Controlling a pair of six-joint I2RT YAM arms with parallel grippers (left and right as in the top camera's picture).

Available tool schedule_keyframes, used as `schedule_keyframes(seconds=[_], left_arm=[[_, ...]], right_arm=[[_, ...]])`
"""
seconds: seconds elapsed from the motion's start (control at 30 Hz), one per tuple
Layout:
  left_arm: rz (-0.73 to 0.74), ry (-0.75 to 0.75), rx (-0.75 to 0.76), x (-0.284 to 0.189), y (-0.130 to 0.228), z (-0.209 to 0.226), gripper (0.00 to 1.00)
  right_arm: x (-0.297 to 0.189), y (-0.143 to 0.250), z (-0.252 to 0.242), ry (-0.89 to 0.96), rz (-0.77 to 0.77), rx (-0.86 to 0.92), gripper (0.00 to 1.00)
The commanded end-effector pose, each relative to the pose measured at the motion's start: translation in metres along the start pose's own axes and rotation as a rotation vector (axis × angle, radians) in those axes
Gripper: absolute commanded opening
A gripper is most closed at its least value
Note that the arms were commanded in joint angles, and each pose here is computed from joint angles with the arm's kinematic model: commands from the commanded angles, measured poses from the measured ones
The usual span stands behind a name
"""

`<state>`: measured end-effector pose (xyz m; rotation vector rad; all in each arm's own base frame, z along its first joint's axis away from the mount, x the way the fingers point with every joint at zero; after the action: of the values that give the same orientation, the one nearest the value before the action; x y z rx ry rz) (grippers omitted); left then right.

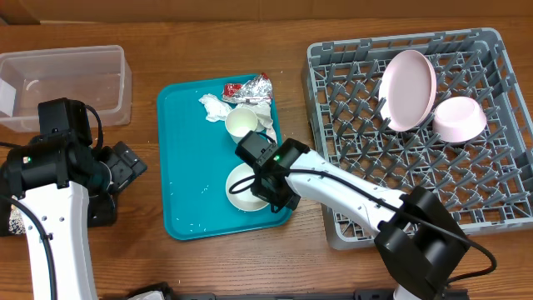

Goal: Sort waste into correct bins and load items into the dishwasher rack
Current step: 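Lift the white bowl with the right gripper and carry it into the rack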

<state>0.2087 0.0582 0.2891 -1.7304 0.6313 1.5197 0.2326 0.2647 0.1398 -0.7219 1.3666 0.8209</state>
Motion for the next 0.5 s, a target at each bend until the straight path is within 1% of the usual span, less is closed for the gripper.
schedule_keyframes(seconds=[0.0, 0.13, 0.23, 0.3, 0.47], left_arm=[[-0.016, 0.011, 0.009, -0.004, -0.001, 0.001, 1.00], [-0.015, 0.011, 0.009, -0.004, -0.001, 0.001, 1.00], [-0.016, 0.011, 0.009, -0.004, -0.001, 0.001, 1.00], [-0.016, 0.011, 0.009, -0.004, -0.001, 0.001, 1.00], [-0.016, 0.010, 0.009, -0.004, -0.001, 0.001, 1.00]], right_arm=[[-0.025, -0.004, 0.010, -0.041, -0.025, -0.040, 0.04], [-0.050, -0.004, 0.010, -0.047, -0.035, -0.040, 0.04], [-0.074, -0.009, 0.003, -0.049, -0.098, -0.031, 0.04], [-0.106, -0.019, -0.011, -0.059, -0.175, -0.005, 0.04], [-0.168, -0.041, -0.051, -0.116, -0.270, 0.088, 0.04]])
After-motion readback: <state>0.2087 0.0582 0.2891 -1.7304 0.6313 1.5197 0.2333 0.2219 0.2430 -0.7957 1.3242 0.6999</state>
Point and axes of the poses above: each gripper's point midway between its finger pads, its own x axis out along the fingers, its own z axis along the line the jaws close on, y = z × x, the point moved 9 cm from there along -x, back along the fingers, and after that the axes turned 9 degrees about x, right-handed, at the moved point
